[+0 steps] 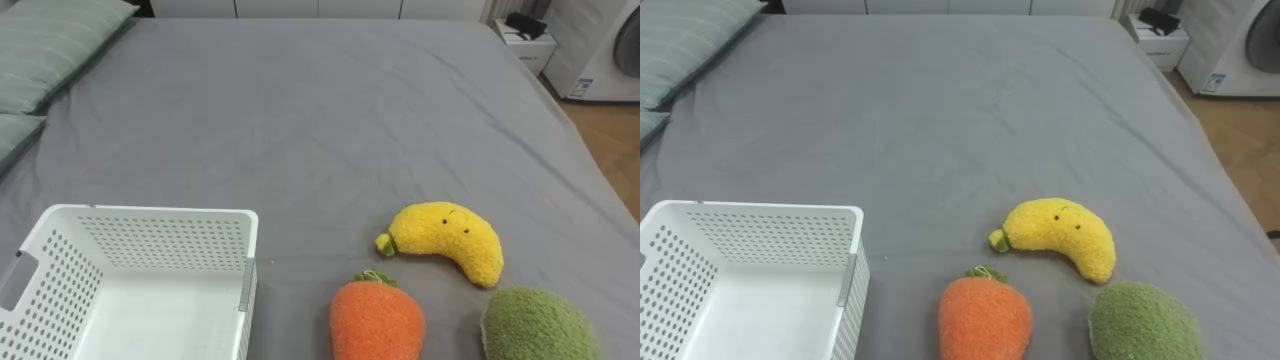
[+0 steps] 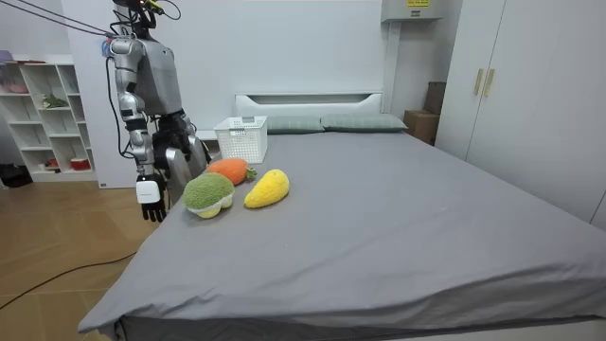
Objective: Collect toys from the bed
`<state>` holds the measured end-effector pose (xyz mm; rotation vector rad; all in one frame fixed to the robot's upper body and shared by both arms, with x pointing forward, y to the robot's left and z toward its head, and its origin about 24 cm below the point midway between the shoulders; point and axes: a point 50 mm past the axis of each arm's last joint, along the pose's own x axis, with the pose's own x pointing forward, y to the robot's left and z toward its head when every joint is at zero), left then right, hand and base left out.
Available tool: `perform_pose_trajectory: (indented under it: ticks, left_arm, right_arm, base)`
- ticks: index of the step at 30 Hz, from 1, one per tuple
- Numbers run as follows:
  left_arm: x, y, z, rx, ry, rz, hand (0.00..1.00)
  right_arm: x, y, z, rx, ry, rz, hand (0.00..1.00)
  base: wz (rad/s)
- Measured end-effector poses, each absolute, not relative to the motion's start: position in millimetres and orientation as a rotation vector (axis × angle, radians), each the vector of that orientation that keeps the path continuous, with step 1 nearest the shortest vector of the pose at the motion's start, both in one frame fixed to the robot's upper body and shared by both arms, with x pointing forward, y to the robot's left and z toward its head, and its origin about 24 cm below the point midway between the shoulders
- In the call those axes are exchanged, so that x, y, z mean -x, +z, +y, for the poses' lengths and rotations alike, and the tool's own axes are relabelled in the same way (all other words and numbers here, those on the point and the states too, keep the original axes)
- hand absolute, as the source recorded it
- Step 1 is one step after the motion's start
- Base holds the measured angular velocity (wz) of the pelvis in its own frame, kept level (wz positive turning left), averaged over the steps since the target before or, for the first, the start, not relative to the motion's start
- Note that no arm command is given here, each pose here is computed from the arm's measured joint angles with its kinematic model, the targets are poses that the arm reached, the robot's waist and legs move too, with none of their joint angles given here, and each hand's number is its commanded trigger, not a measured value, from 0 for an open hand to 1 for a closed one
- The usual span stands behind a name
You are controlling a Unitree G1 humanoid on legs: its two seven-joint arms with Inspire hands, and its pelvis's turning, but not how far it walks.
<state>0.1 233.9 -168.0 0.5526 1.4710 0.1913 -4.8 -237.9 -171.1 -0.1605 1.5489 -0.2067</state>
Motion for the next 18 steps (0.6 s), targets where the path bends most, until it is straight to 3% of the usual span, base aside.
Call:
perform_pose_trajectory:
  ticks: [18]
  left_arm:
    - [2.2, -166.5, 236.9, -0.548, 0.214, 1.47, 0.0]
  right_arm:
    - [8.7, -171.2, -237.8, 0.153, -0.194, 1.562, 0.0]
  base:
    - [-0.01]
